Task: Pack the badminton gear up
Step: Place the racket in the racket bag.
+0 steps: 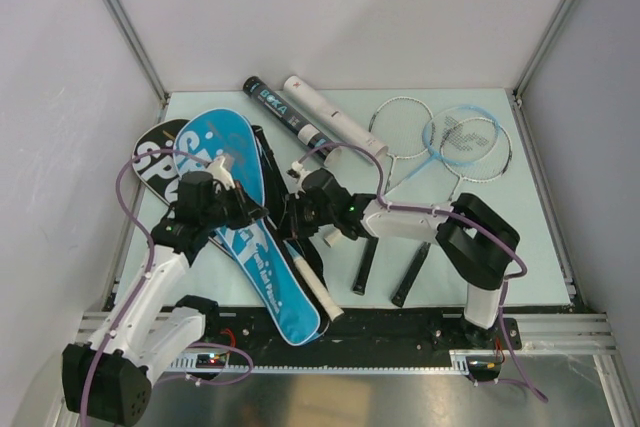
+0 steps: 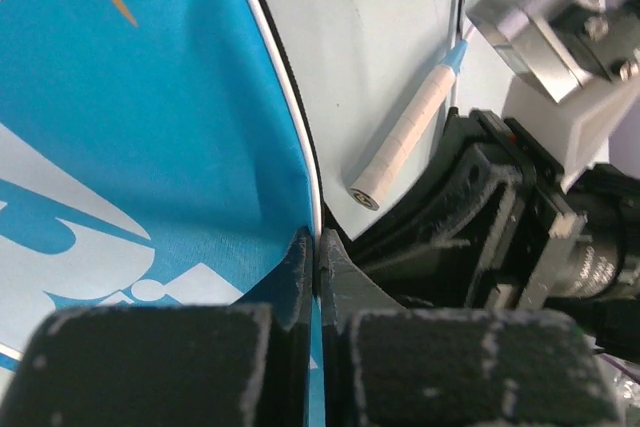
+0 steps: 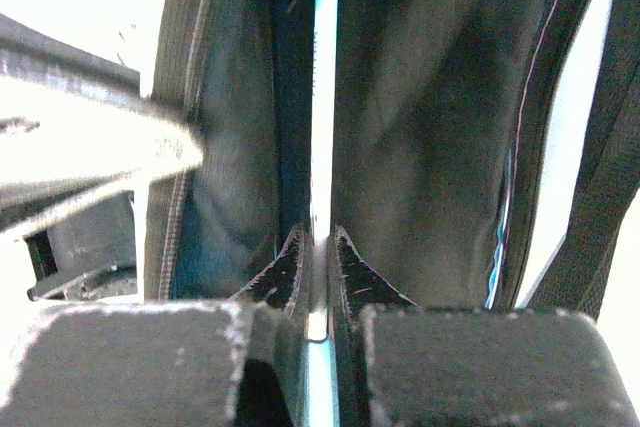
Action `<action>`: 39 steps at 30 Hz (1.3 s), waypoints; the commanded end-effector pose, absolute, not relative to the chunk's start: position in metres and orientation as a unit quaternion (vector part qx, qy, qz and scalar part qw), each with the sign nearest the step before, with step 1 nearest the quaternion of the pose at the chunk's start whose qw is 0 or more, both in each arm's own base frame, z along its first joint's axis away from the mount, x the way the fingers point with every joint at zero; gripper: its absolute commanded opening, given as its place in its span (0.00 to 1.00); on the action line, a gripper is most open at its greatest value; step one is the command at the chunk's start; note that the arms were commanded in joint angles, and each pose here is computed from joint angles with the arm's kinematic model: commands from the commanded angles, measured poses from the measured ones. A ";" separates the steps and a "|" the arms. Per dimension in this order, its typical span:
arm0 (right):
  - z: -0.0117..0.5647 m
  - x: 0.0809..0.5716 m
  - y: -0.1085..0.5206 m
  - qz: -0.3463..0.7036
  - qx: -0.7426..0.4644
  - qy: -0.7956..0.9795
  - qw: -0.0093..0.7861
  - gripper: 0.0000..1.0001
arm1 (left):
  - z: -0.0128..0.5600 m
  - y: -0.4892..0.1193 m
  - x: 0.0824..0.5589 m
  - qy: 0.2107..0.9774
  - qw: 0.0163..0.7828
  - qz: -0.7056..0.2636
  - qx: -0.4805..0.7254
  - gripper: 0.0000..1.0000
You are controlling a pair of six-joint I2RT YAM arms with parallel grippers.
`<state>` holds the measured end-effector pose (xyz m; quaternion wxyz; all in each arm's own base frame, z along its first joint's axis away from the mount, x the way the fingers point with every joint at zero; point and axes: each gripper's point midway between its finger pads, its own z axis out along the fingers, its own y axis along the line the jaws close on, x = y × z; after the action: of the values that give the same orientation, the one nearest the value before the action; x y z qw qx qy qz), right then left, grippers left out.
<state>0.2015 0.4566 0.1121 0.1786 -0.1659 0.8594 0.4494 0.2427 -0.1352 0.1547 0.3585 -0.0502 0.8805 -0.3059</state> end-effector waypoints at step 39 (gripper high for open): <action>0.140 0.254 0.481 0.429 -0.046 0.846 0.312 0.49 | 0.151 -0.139 0.242 0.855 0.360 -0.348 -0.134 0.00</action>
<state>0.2489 0.4897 0.0834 0.2667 -0.0065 0.8654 0.4242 0.2388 -0.1391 0.1487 0.3555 -0.1386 0.8558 -0.3493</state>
